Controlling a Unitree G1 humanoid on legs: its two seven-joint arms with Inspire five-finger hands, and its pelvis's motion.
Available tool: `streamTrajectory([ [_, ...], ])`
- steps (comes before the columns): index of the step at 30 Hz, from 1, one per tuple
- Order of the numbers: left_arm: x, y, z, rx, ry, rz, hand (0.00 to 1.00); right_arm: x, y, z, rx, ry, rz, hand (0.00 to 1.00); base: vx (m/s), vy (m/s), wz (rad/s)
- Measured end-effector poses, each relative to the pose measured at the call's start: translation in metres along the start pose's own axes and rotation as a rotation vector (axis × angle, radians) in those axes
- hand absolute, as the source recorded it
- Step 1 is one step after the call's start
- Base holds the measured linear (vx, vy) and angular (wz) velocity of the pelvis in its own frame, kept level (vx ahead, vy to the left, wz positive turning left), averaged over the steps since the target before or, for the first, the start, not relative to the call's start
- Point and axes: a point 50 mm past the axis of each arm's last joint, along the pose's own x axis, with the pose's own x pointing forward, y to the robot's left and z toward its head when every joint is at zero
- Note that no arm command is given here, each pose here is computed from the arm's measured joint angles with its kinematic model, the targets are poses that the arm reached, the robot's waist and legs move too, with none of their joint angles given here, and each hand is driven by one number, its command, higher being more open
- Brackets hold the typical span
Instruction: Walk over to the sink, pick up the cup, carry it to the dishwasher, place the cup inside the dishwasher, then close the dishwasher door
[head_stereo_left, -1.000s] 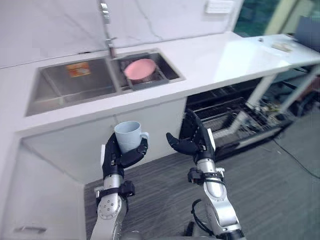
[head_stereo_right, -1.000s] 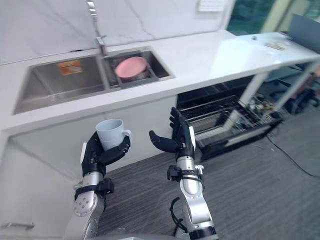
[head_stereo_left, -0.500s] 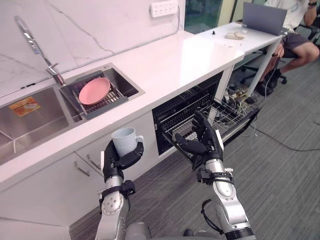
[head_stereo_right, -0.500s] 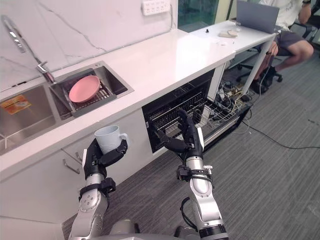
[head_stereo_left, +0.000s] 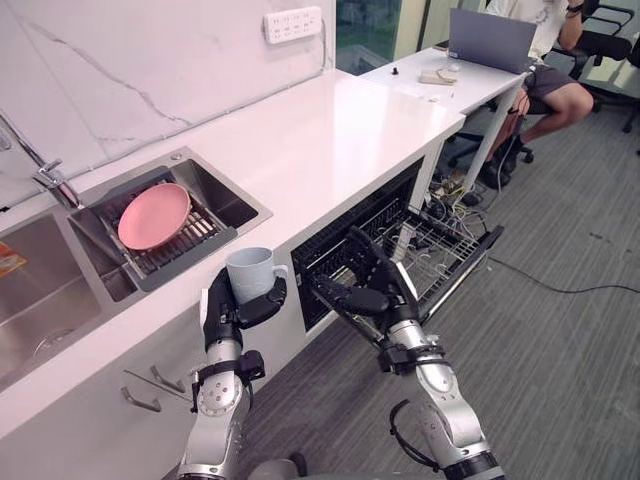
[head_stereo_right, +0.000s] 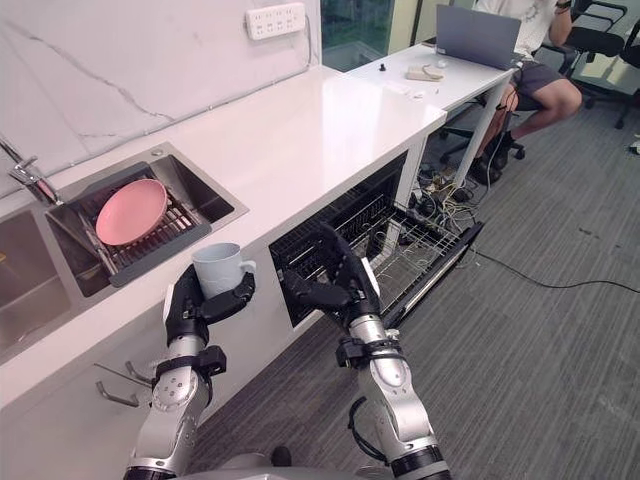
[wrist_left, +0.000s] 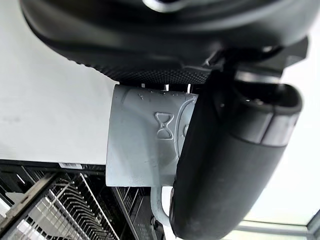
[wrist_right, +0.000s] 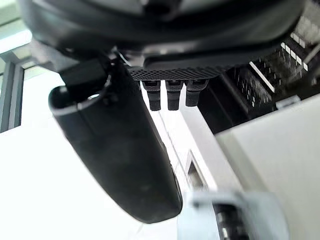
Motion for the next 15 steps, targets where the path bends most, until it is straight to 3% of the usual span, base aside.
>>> streamTrajectory([
  [15,-0.006,-0.039,0.0,0.01,0.001,-0.244,0.3,0.004,0.013,-0.019,-0.01,0.095,0.079,0.9,-0.04,-0.027,0.01],
])
